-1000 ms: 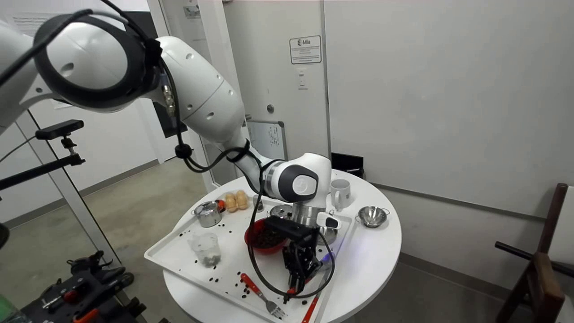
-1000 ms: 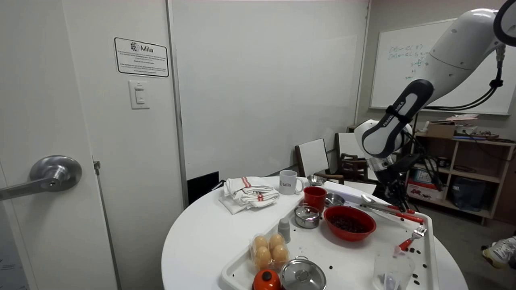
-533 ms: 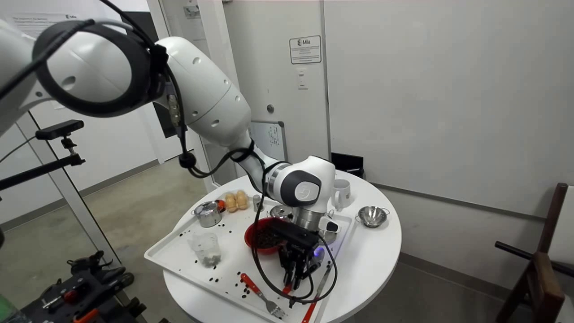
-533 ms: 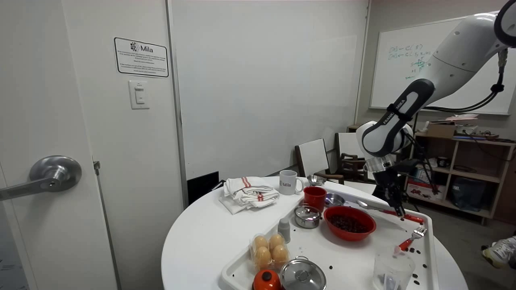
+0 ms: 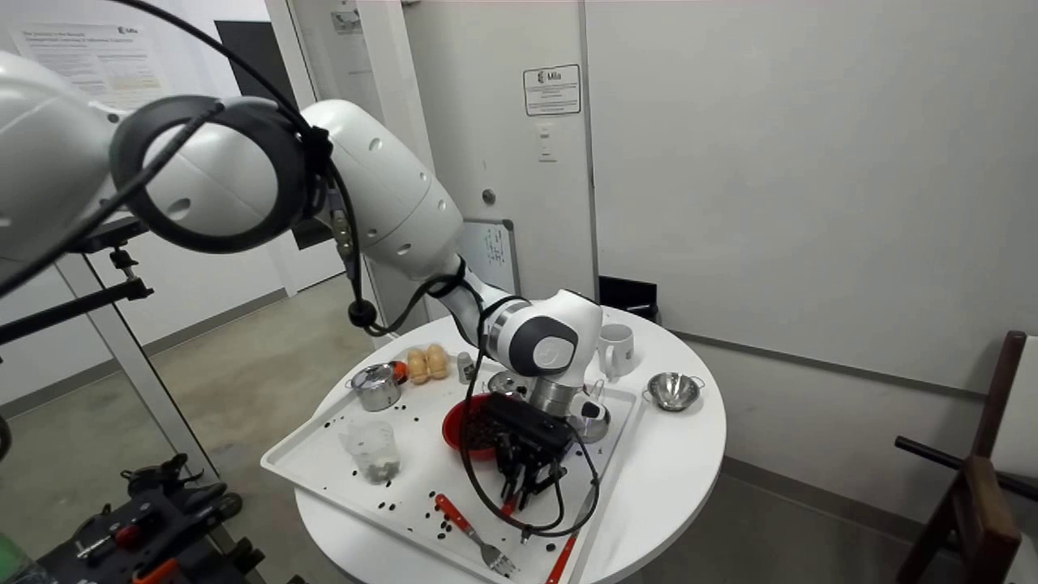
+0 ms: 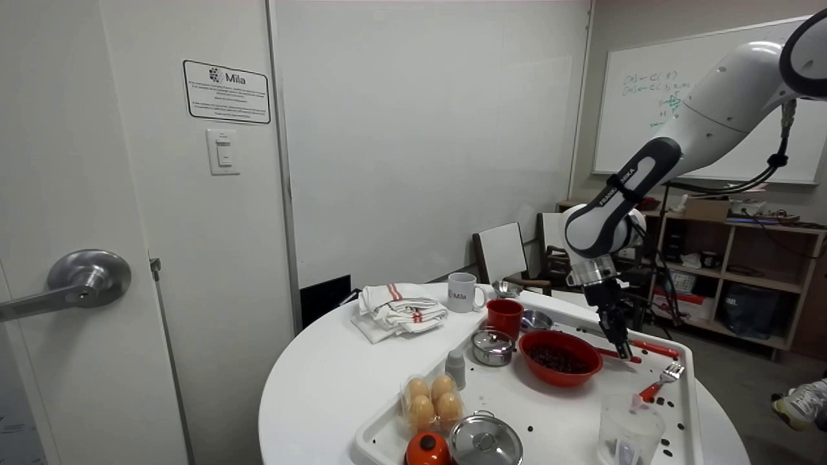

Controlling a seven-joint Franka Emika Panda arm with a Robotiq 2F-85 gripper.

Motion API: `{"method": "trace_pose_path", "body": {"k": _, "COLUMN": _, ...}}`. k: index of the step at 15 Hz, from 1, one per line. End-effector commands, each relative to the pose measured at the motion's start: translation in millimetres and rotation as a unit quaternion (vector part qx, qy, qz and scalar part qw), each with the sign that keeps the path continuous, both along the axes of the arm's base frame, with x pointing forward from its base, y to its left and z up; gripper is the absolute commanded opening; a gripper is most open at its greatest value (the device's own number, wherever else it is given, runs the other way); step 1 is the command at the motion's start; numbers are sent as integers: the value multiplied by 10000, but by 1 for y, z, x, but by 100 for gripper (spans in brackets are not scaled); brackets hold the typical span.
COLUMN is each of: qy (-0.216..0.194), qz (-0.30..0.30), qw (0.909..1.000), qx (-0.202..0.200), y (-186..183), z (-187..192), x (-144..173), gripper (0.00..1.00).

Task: Pick the spoon and mix the contents of the bowl

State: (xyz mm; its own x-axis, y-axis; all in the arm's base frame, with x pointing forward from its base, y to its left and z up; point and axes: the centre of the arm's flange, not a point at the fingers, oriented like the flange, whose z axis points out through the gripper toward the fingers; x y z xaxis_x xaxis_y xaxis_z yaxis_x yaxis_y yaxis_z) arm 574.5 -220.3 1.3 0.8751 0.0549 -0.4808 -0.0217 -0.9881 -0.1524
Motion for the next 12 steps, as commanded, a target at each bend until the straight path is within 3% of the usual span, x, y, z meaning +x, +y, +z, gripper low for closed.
{"method": "trace_pose_path", "body": {"k": 1, "qy": 167, "qz": -240, "qw": 9993, "qx": 213, "y": -11, "z": -27, "x": 23, "gripper": 6}}
{"method": "trace_pose_path", "body": {"k": 2, "qy": 238, "qz": -309, "qw": 9989, "qx": 250, "y": -13, "z": -32, "x": 25, "gripper": 9}}
{"method": "trace_pose_path", "body": {"k": 3, "qy": 303, "qz": -378, "qw": 9984, "qx": 278, "y": -15, "z": -34, "x": 26, "gripper": 45}}
{"method": "trace_pose_path", "body": {"k": 5, "qy": 362, "qz": -614, "qw": 9969, "qx": 340, "y": -18, "z": -34, "x": 27, "gripper": 51}}
{"method": "trace_pose_path", "body": {"k": 8, "qy": 294, "qz": -1102, "qw": 9922, "qx": 502, "y": -20, "z": -29, "x": 21, "gripper": 74}}
{"method": "trace_pose_path", "body": {"k": 9, "qy": 332, "qz": -774, "qw": 9957, "qx": 385, "y": -12, "z": -20, "x": 12, "gripper": 56}}
{"method": "trace_pose_path", "body": {"k": 11, "qy": 293, "qz": -929, "qw": 9943, "qx": 433, "y": -17, "z": -21, "x": 13, "gripper": 71}}
{"method": "trace_pose_path", "body": {"k": 12, "qy": 283, "qz": -955, "qw": 9941, "qx": 440, "y": -18, "z": -21, "x": 13, "gripper": 74}}
